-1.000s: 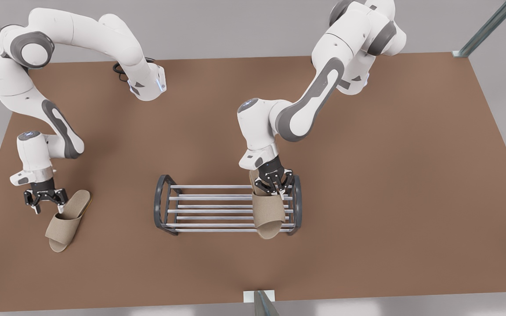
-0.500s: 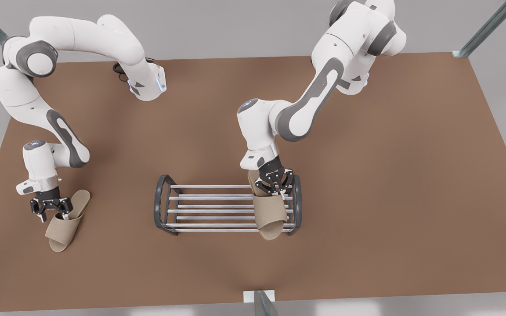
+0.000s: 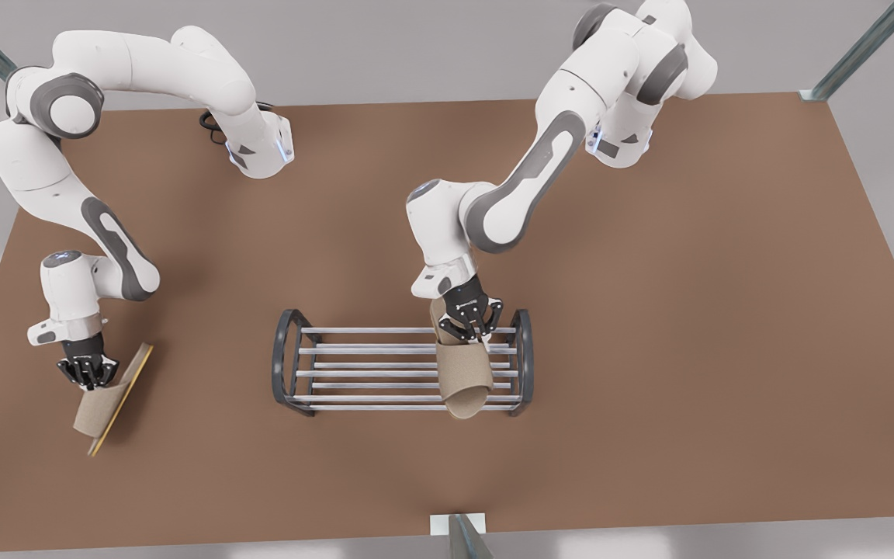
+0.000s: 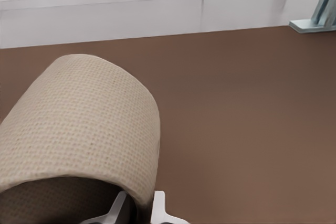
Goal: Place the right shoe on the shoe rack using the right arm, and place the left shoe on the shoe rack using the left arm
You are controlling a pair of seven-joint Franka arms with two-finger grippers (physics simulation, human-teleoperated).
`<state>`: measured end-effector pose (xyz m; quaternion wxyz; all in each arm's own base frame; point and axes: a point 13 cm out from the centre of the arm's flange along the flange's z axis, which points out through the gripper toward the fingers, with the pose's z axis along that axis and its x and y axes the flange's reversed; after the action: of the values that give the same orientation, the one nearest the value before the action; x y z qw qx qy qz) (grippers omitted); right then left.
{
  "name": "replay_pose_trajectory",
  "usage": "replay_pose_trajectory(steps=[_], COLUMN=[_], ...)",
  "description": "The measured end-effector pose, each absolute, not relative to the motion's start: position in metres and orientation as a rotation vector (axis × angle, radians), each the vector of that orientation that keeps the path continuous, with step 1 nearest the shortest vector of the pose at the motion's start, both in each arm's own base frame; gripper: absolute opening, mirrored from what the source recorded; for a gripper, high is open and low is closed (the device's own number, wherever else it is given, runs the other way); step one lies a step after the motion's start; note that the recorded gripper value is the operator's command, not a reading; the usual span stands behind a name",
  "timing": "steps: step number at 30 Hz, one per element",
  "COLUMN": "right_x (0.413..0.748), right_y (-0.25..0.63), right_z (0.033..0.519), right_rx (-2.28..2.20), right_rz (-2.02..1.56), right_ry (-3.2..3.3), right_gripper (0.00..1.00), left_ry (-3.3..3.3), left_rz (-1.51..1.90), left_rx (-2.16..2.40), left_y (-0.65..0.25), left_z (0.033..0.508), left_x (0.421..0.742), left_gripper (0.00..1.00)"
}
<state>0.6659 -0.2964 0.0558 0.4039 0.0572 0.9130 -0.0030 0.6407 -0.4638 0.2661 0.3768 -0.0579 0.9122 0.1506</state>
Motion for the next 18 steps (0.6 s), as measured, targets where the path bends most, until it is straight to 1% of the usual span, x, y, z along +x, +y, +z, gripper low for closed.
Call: replay_pose_trajectory(steps=[1, 5, 6, 8, 10, 12, 14, 15, 16, 17, 18], right_x=[0.667, 0.663, 0.662, 0.658, 0.658, 0.660, 0.661, 0.664, 0.666, 0.669, 0.672], right_y=[-0.295, -0.295, -0.294, -0.294, -0.286, -0.268, -0.256, -0.248, -0.239, -0.226, -0.209], right_z=[0.058, 0.070, 0.072, 0.078, 0.095, 0.139, 0.188, 0.220, 0.252, 0.285, 0.309], right_rx=[0.154, 0.189, 0.196, 0.212, 0.209, 0.162, 0.121, 0.094, 0.070, 0.043, 0.022], right_rz=[0.000, 0.020, 0.025, 0.035, 0.044, 0.024, -0.019, -0.050, -0.082, -0.118, -0.136], right_ry=[2.300, 2.287, 2.286, 2.281, 2.272, 2.252, 2.229, 2.217, 2.208, 2.202, 2.206], right_gripper=[0.21, 0.21, 0.21, 0.21, 0.21, 0.21, 0.21, 0.21, 0.21, 0.21, 0.21], left_ry=[2.330, 2.318, 2.316, 2.311, 2.313, 2.317, 2.324, 2.326, 2.326, 2.338, 2.357], left_rz=[0.385, 0.389, 0.390, 0.394, 0.400, 0.408, 0.420, 0.423, 0.404, 0.359, 0.301], left_rx=[-0.152, -0.157, -0.157, -0.152, -0.136, -0.119, -0.091, -0.077, -0.074, -0.107, -0.182], left_y=[-0.463, -0.462, -0.463, -0.462, -0.467, -0.470, -0.476, -0.483, -0.493, -0.502, -0.505], left_z=[0.266, 0.267, 0.267, 0.266, 0.261, 0.254, 0.246, 0.245, 0.256, 0.280, 0.318], left_x=[0.641, 0.642, 0.642, 0.642, 0.635, 0.627, 0.613, 0.604, 0.594, 0.586, 0.584], left_gripper=[0.22, 0.25, 1.00, 1.00, 1.00, 1.00, 1.00, 1.00, 1.00, 1.00, 1.00])
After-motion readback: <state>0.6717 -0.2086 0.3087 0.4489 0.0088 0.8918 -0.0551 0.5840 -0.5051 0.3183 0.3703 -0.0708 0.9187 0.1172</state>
